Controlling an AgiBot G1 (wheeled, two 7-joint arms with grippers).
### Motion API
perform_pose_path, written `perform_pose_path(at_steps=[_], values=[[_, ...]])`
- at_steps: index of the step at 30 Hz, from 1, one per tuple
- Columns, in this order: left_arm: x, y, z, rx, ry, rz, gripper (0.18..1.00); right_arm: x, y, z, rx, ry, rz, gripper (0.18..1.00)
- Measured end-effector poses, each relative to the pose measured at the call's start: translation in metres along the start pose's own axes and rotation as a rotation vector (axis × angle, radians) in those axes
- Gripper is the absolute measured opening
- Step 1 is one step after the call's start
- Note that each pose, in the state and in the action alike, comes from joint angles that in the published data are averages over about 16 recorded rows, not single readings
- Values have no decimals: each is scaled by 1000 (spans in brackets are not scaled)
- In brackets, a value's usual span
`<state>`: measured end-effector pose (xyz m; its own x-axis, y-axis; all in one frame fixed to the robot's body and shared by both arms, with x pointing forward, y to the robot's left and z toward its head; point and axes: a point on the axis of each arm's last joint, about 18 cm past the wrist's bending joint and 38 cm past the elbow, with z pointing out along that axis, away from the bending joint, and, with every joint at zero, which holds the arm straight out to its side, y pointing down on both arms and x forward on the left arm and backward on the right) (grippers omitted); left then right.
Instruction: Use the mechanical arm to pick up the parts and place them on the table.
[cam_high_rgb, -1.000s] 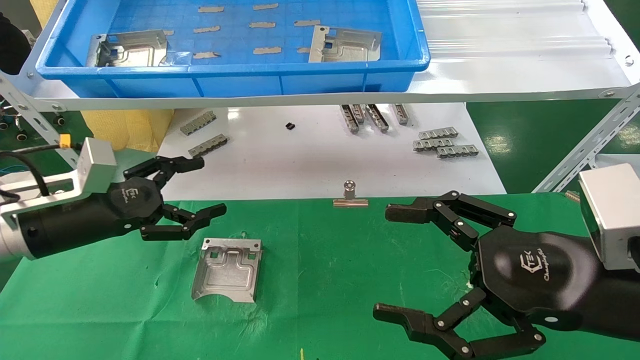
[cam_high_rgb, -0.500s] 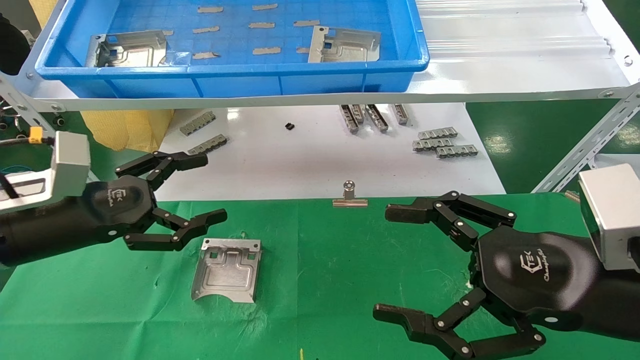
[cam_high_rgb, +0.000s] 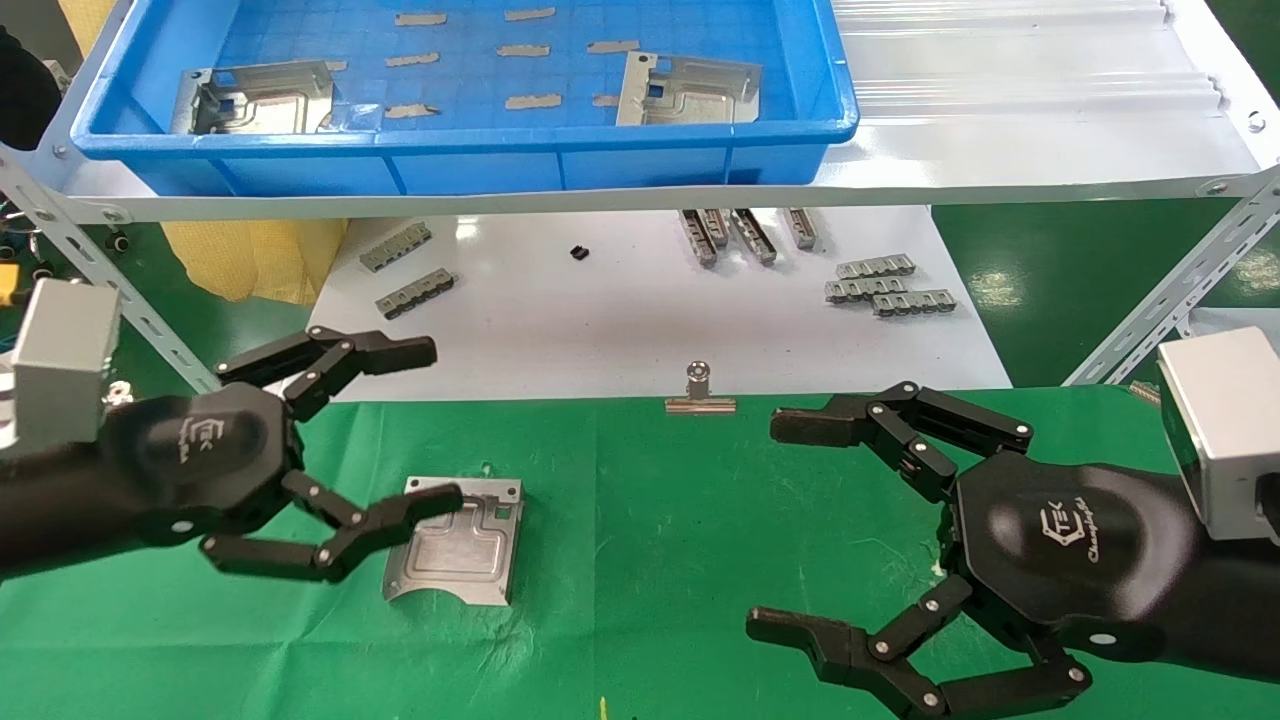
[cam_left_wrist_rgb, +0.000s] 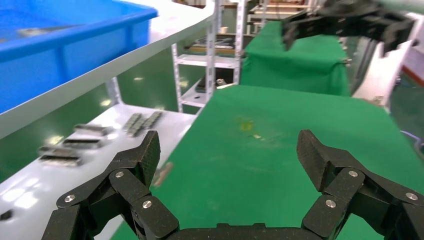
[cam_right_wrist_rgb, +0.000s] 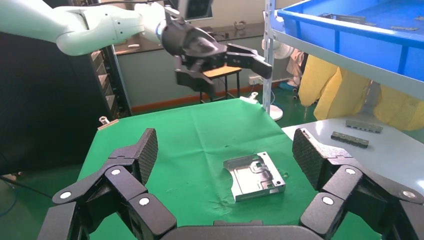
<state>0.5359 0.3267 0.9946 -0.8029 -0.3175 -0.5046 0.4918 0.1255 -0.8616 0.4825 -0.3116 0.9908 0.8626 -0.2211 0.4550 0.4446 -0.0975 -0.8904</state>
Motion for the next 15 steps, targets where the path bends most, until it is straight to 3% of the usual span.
perform_pose_path(at_steps=[15], values=[[57, -31, 5, 7, 147, -28, 1001, 0, 0, 0, 0, 0, 0, 1000]])
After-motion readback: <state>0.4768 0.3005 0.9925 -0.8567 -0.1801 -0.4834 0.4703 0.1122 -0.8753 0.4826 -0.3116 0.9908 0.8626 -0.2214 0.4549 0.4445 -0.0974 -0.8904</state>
